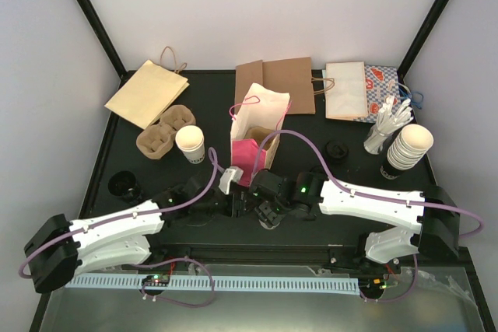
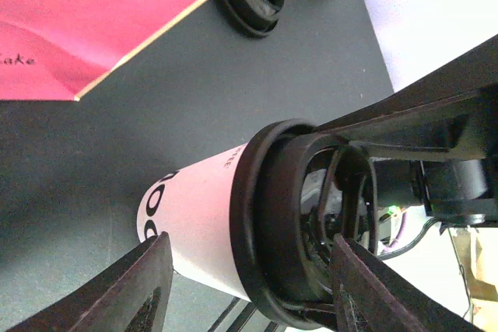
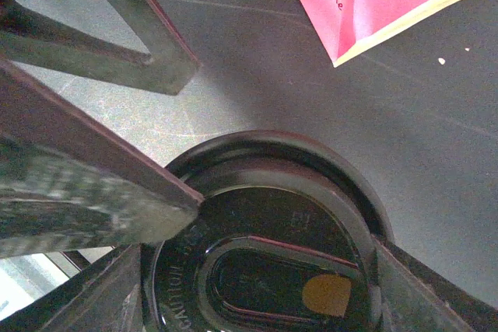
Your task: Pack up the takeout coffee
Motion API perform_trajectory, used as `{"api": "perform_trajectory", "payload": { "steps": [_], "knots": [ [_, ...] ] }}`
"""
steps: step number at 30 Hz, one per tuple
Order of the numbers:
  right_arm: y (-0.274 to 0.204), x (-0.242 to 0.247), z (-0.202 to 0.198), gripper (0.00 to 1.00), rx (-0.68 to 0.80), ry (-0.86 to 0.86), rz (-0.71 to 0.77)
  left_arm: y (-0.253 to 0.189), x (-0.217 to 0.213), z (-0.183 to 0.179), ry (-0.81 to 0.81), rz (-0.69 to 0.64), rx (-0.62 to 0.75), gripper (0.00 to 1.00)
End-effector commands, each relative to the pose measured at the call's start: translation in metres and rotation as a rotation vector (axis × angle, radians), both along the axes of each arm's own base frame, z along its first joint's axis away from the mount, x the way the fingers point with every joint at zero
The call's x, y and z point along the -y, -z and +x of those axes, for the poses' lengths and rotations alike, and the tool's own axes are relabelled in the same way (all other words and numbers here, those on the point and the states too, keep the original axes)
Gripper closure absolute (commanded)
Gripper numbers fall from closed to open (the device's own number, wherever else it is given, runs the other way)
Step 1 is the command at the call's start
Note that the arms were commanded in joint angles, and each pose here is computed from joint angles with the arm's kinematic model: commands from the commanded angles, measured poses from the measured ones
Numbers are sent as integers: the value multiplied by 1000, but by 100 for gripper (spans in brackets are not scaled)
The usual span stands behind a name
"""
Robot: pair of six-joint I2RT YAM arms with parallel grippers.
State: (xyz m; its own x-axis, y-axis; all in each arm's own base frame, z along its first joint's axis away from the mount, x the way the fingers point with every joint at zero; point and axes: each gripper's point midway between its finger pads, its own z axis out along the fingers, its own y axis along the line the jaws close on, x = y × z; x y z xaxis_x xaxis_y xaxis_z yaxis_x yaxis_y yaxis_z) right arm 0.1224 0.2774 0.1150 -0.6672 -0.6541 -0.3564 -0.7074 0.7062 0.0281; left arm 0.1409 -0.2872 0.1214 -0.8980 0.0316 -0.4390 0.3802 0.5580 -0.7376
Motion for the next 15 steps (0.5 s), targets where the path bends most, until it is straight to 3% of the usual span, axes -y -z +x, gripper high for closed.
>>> {"api": "perform_trajectory", "payload": {
  "steps": [1,15],
  "knots": [
    [69,38,-50,38,-263,-29,-222,-28,-4,9,-39,-19,81,43],
    [81,68,-48,38,-227,-10,-476,-16,-14,6,-57,15,67,43]
  ]
}}
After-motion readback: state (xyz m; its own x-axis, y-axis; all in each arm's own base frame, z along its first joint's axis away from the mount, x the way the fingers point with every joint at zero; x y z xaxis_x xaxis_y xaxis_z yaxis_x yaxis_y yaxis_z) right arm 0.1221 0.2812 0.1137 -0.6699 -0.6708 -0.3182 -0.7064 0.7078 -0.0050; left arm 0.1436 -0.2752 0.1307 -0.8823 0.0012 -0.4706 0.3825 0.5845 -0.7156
